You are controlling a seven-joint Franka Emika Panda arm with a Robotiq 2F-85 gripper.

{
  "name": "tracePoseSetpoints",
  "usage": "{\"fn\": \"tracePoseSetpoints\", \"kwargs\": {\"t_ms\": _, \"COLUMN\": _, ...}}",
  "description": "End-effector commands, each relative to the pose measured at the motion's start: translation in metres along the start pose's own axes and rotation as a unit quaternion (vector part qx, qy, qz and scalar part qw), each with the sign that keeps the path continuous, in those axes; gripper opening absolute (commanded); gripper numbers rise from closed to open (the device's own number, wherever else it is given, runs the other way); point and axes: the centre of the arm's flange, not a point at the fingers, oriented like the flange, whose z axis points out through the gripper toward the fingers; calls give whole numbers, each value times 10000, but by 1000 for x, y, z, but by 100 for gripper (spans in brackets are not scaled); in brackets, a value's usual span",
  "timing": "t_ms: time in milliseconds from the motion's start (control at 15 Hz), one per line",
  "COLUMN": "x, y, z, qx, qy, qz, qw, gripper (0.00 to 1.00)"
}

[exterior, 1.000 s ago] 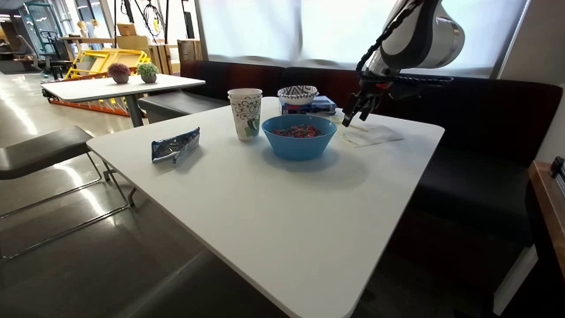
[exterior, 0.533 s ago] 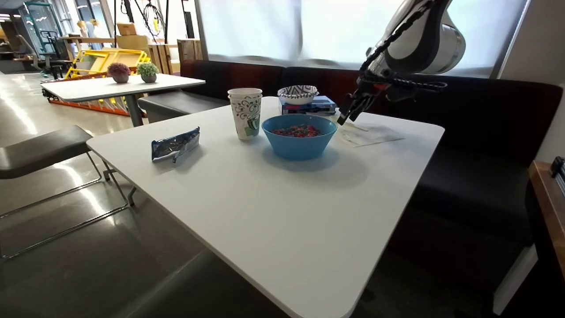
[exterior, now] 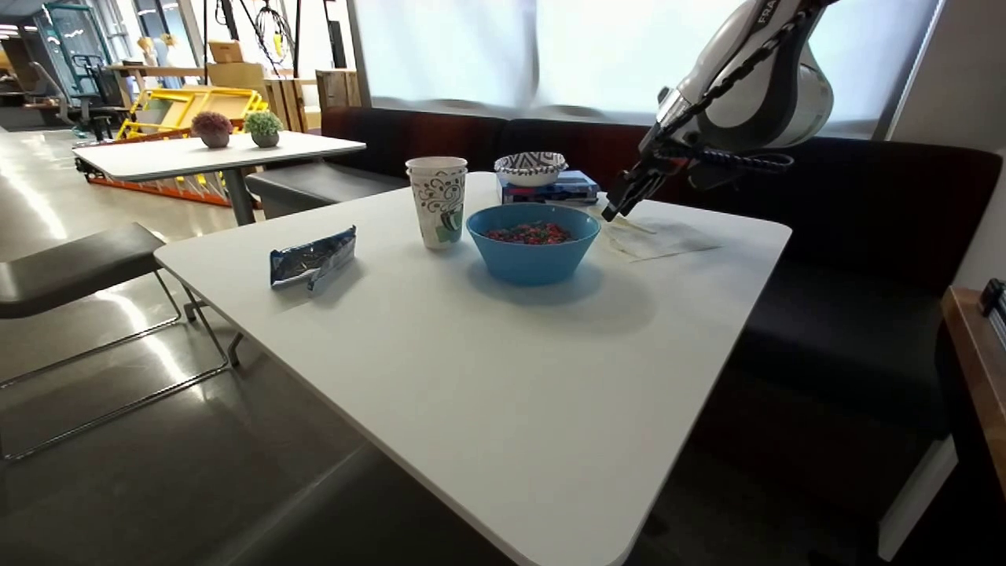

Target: Use the white spoon to place some cereal from the blue bowl into the coffee cup then put the spoon back on the napkin.

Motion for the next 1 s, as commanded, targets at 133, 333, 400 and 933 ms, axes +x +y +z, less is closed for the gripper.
{"fn": "tracePoseSetpoints", "kwargs": {"t_ms": 133, "x": -4, "y": 8, "z": 12, "qx": -20, "qy": 75, "qz": 42, "qw": 10000, "gripper": 27}}
{"fn": "tracePoseSetpoints", "kwargs": {"t_ms": 333, "x": -3, "y": 6, "z": 3, "qx": 2, "qy": 86, "qz": 41, "qw": 10000, "gripper": 11}}
{"fn": "tracePoseSetpoints", "kwargs": {"t_ms": 400, "x": -3, "y": 5, "z": 0, "qx": 8, "qy": 93, "qz": 42, "qw": 9999, "gripper": 3}}
{"fn": "tracePoseSetpoints", "kwargs": {"t_ms": 933, "x": -9, "y": 5, "z": -61, "qx": -318, "qy": -165, "qz": -477, "qw": 9982, "gripper": 4}}
